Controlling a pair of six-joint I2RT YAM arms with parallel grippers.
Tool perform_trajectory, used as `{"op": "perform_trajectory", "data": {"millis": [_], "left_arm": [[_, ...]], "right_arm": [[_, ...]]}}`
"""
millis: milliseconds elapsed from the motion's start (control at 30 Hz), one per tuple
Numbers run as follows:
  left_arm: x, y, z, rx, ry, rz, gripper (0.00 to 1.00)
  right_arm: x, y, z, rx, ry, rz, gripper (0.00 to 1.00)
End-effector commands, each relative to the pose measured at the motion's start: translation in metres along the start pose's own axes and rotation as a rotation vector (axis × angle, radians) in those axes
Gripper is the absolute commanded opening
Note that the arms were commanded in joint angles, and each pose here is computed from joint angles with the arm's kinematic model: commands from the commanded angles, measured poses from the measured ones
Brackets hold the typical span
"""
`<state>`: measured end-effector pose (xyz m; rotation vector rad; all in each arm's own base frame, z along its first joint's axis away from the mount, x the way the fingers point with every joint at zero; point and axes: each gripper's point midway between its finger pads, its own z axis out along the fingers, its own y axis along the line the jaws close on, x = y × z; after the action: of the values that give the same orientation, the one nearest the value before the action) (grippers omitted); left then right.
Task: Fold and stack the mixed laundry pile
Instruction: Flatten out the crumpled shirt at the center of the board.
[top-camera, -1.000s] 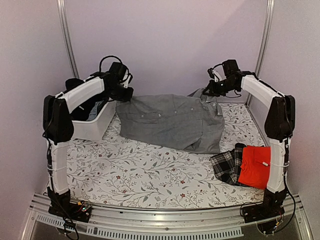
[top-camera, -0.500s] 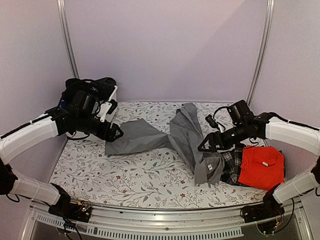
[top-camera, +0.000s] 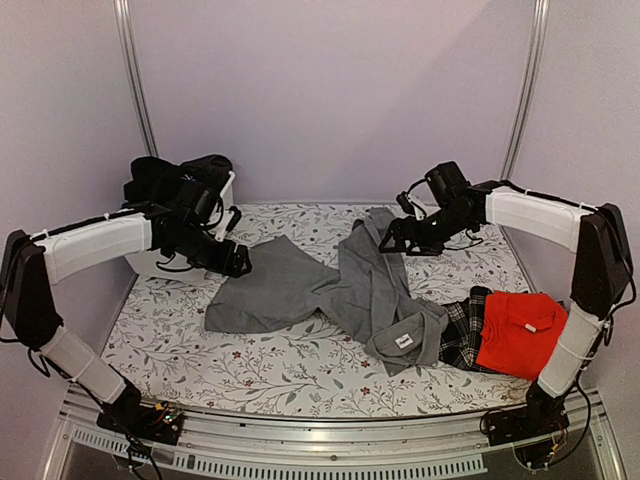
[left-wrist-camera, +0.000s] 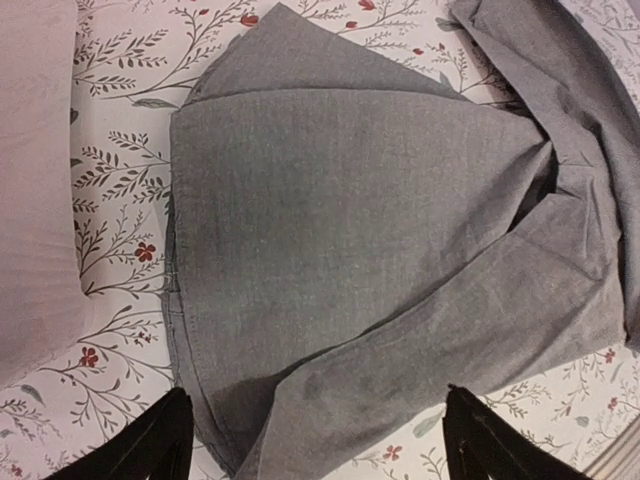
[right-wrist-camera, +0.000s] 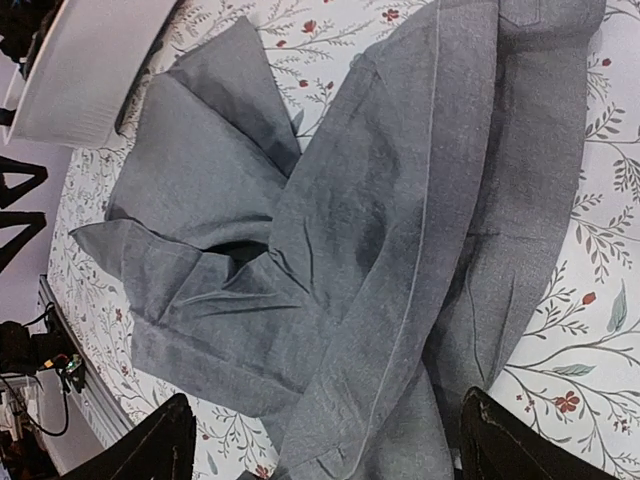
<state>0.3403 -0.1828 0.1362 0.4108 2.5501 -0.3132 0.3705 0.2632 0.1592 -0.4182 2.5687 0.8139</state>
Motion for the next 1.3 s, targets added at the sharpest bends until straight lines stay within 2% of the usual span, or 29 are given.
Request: {"op": "perform_trajectory", "data": {"millis": [0,200,267,300,333,400,433,500,600,733,900,1067,1267], "left_arm": [[-0.021,0.009,-0.001,-0.041,-0.029,-0.04,0.86],[-0.011,0.02,0.02,-0.079,0.049,-0.083,0.87],[-0.005,0.023,0.025,-0.087,0.079,-0.09,0.87],[-0.002,0.024,0.026,-0.09,0.09,-0.092,0.87],[0.001,0.025,0.028,-0.087,0.105,-0.091,0.88],[0.006,0.025,0.029,-0.076,0.127,-0.086,0.89],[0.01,0.024,0.029,-0.062,0.143,-0.081,0.91],[0.018,0.02,0.029,-0.038,0.17,-0.074,0.93],[0.031,0.015,0.024,-0.002,0.195,-0.071,0.94],[0.05,0.019,0.022,0.007,0.227,-0.089,0.93],[0.06,0.024,0.03,0.002,0.262,-0.09,0.88],[0.059,0.03,0.03,-0.031,0.251,-0.053,0.79],[0.035,0.025,0.037,0.02,0.201,0.107,0.7]], "right_arm": [[-0.007,-0.023,0.025,0.081,0.079,0.047,0.89],[0.015,-0.043,0.069,0.077,0.18,0.105,0.81],[0.021,-0.043,0.078,0.055,0.202,0.116,0.74],[0.026,-0.043,0.083,0.039,0.222,0.125,0.67],[0.03,-0.04,0.086,0.016,0.235,0.13,0.51],[0.034,-0.037,0.088,-0.006,0.252,0.131,0.07],[0.031,-0.038,0.085,0.003,0.247,0.127,0.01],[0.014,-0.042,0.07,0.026,0.196,0.111,0.0],[-0.029,-0.047,0.022,0.028,0.051,0.094,0.0],[-0.063,-0.04,-0.034,-0.037,-0.088,0.064,0.0],[-0.042,-0.026,-0.034,-0.141,-0.025,0.053,0.0],[-0.021,-0.024,-0.035,-0.159,0.004,0.064,0.0],[0.001,-0.025,-0.03,-0.179,0.055,0.08,0.0]]}}
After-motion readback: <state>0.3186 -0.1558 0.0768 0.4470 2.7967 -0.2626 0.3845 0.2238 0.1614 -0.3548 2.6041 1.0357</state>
